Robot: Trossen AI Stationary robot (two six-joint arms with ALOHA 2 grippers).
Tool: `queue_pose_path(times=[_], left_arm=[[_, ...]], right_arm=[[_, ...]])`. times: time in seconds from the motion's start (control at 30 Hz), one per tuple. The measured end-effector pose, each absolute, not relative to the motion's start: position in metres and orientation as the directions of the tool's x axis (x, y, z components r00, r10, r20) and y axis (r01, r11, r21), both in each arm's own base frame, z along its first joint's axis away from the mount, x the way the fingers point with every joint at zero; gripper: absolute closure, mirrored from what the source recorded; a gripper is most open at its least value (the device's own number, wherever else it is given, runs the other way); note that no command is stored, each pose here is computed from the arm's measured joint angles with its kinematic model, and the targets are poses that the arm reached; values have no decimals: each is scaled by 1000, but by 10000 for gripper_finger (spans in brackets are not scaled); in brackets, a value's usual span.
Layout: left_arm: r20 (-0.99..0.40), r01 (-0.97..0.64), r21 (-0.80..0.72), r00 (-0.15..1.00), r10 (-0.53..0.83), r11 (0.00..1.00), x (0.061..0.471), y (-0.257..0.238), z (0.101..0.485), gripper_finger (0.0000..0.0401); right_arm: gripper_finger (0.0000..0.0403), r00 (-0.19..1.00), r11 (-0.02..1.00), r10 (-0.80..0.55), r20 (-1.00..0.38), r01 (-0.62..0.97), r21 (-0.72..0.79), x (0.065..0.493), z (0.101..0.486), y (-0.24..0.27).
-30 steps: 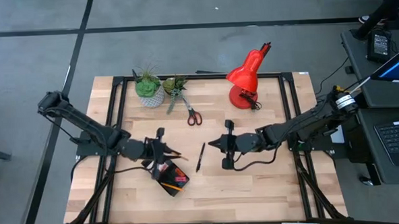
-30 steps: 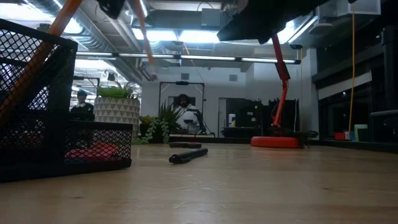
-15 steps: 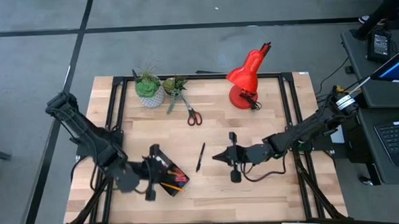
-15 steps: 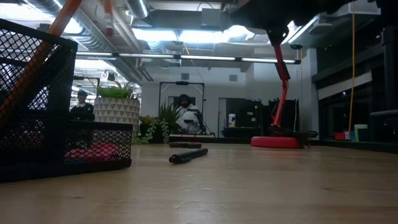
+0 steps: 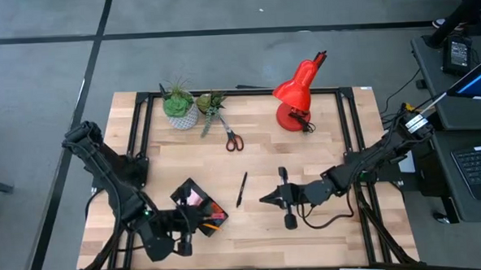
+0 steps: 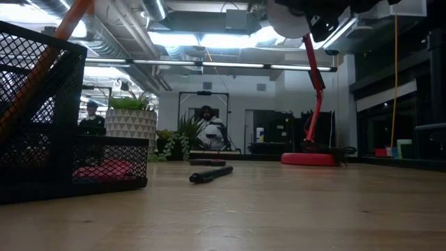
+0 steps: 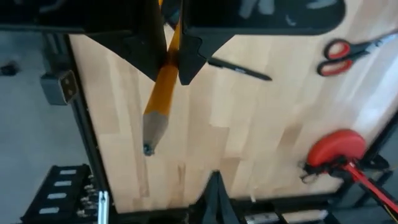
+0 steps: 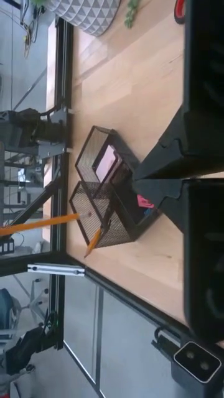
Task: Pick and place office supplies into organizer
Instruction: Put the yellow pencil into the black desk organizer
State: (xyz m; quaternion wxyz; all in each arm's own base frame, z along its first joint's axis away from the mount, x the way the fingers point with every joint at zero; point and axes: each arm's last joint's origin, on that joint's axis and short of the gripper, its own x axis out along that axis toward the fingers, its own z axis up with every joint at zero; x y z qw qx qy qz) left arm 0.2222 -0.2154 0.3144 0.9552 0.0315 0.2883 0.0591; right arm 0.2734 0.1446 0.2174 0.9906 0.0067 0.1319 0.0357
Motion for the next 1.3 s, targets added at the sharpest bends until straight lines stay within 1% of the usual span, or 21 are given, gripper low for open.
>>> queue_pose_path(times=[0.2,0.4,0.53,0.73,1.1,1.3], left_arm=[[-594,-129,33,795,123,991,215,-215,320,387],[-633,-164,16,762,137,986,212,-212,315,387],[-674,-201,59,715,188,978,210,-211,300,387],[-684,-200,80,702,200,977,215,-219,289,387],[-707,-242,127,658,259,962,226,-231,260,387],[-712,-279,126,643,283,952,230,-235,248,386]], right_arm=[[403,961,998,70,-267,-67,22,273,217,144],[403,961,997,71,-269,-67,22,273,217,144],[403,960,998,70,-269,-67,21,273,217,144],[403,960,998,70,-270,-67,20,273,216,144],[403,960,998,70,-269,-67,21,273,217,144],[403,961,998,70,-269,-67,22,273,217,144]])
